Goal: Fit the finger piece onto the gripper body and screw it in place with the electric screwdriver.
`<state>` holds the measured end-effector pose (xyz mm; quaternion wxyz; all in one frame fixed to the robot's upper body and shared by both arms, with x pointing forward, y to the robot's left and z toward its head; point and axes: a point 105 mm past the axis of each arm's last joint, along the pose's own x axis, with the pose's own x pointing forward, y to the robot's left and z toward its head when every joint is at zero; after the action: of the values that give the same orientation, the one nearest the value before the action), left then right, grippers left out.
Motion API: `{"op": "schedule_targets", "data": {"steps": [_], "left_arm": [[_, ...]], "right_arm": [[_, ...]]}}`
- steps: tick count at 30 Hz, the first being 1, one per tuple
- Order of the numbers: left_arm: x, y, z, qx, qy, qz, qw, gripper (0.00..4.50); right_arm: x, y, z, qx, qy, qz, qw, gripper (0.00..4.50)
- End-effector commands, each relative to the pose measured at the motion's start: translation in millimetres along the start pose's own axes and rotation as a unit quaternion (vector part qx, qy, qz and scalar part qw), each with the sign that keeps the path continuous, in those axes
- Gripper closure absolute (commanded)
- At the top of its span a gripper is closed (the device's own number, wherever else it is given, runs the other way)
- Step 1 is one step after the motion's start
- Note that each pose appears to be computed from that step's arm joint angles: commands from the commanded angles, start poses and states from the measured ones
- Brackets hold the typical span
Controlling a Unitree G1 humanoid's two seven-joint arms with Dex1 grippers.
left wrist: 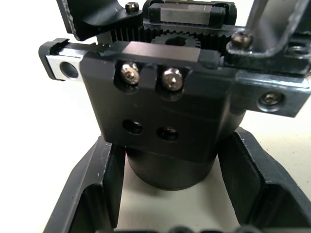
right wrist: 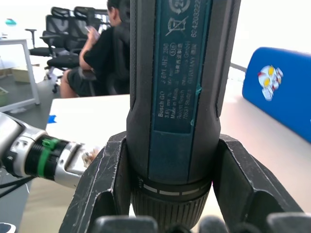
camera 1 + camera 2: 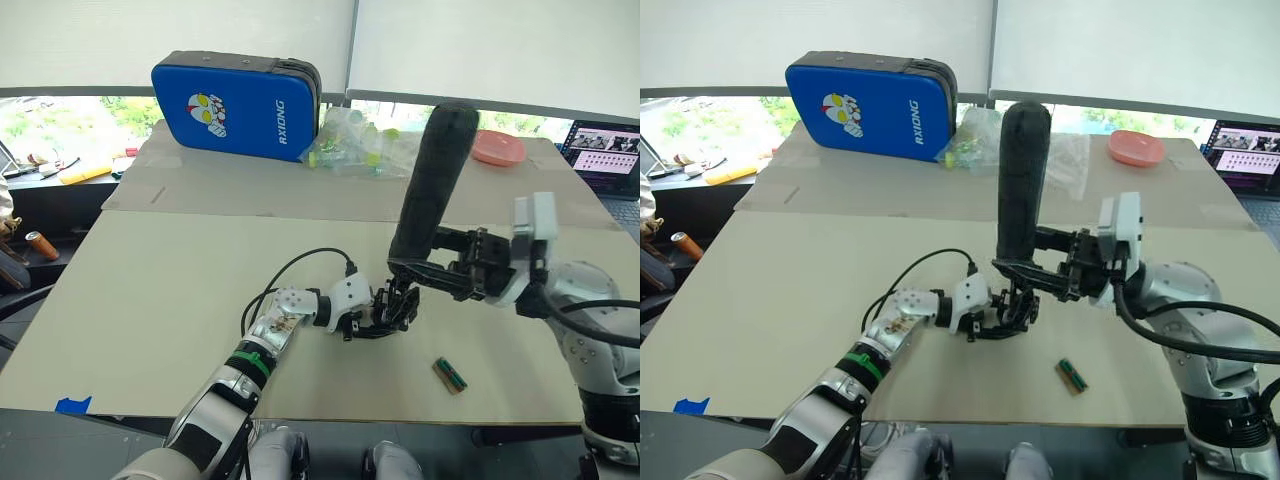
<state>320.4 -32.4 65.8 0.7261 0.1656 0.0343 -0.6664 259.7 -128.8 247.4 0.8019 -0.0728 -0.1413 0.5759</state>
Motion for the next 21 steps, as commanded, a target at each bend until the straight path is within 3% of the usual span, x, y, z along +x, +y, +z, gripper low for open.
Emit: {"op": "schedule_targets", "data": {"steps": [1, 9, 11, 14, 21], "left_arm": [[1, -8, -16, -0.014, 0.031, -0.008, 0.999, 2.22], [-2, -8, -20, -0.027, 0.04, -0.013, 0.999, 2.22], [-3, -7, -20, -0.035, 0.038, -0.008, 0.999, 1.16], [-11, -3, -20, -0.039, 0.036, 0.006, 0.999, 0.03], [-59, 2, -9, -0.005, 0.001, 0.014, 1.0, 0.03]], "right_arm": [[-5, 4, 37, -0.054, -0.038, 0.015, 0.998, 2.56], [-8, 11, 54, -0.074, -0.056, 0.021, 0.996, 2.56], [-8, 14, 58, -0.077, -0.06, 0.021, 0.995, 2.56], [-8, 19, 67, -0.086, -0.064, 0.023, 0.994, 2.56], [-17, 33, 93, -0.109, -0.066, -0.018, 0.992, 2.56]]}}
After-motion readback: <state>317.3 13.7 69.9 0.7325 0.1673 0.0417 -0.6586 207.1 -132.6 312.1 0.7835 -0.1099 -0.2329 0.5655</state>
